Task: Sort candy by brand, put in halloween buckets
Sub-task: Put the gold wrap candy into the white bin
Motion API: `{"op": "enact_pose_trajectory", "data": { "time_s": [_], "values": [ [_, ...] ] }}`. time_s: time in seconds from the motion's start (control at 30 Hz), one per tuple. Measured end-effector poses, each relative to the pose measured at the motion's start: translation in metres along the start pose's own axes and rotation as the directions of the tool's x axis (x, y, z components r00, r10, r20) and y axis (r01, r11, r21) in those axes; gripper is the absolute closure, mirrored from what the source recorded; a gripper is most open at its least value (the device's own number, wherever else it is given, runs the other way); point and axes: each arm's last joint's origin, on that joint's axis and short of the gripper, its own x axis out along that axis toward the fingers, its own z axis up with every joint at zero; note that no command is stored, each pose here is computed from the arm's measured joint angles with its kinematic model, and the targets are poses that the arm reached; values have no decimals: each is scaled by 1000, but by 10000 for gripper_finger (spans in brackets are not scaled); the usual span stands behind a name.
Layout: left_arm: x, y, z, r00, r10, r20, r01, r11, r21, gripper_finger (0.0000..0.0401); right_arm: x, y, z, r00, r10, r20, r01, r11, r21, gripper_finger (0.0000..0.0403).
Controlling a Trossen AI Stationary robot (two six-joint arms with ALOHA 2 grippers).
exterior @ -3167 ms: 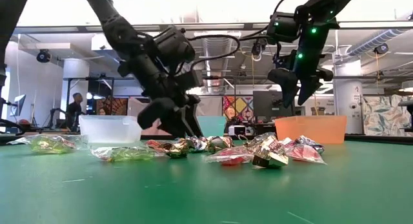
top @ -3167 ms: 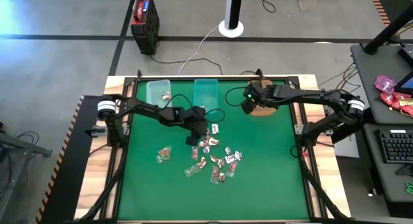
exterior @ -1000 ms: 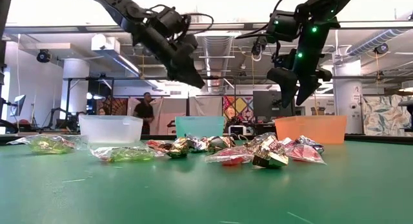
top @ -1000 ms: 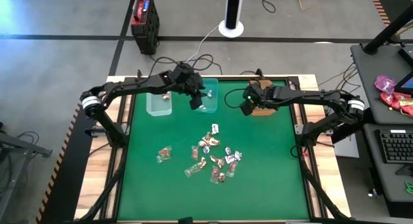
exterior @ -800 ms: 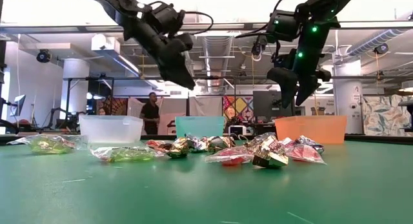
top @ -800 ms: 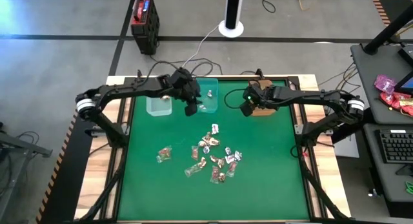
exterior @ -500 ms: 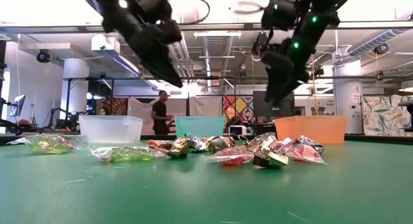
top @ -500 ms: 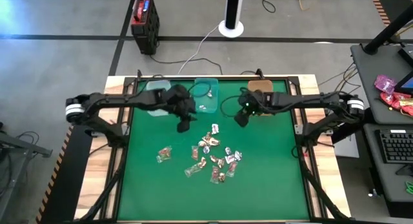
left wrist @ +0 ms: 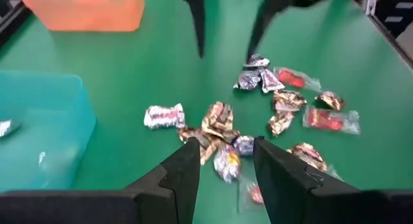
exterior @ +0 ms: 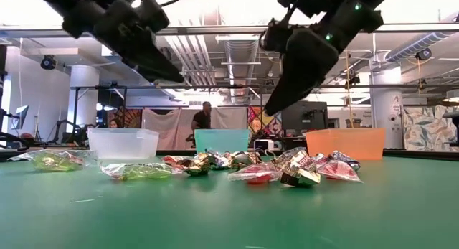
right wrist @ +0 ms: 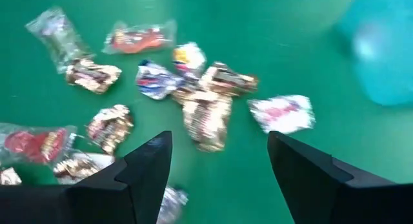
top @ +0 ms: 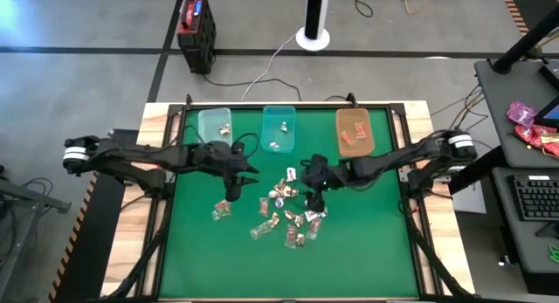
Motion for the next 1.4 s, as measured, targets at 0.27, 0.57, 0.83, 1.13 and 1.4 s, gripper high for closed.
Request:
{"op": "enact_pose_trajectory", "data": {
  "time_s": [0.27,0.57,0.83,1.13,1.4],
  "values": [
    [-12,-11,-4,994,-40,106,41,999,-3,274,43,6,-17,998,-31,-60,32,999,28,163],
    [-13,-13,3,985,-46,164,45,999,7,274,62,7,-23,998,-29,-47,31,999,33,169],
    [-13,-11,5,985,33,170,-33,999,-3,274,68,8,-26,998,-30,-59,32,999,35,262],
    [-12,-11,1,987,30,156,-30,1000,-2,274,60,7,-21,999,-28,-43,27,1000,-14,369],
    [-5,-25,-2,984,-38,171,21,995,99,274,27,6,8,991,9,132,-7,1000,-18,375]
  ]
}}
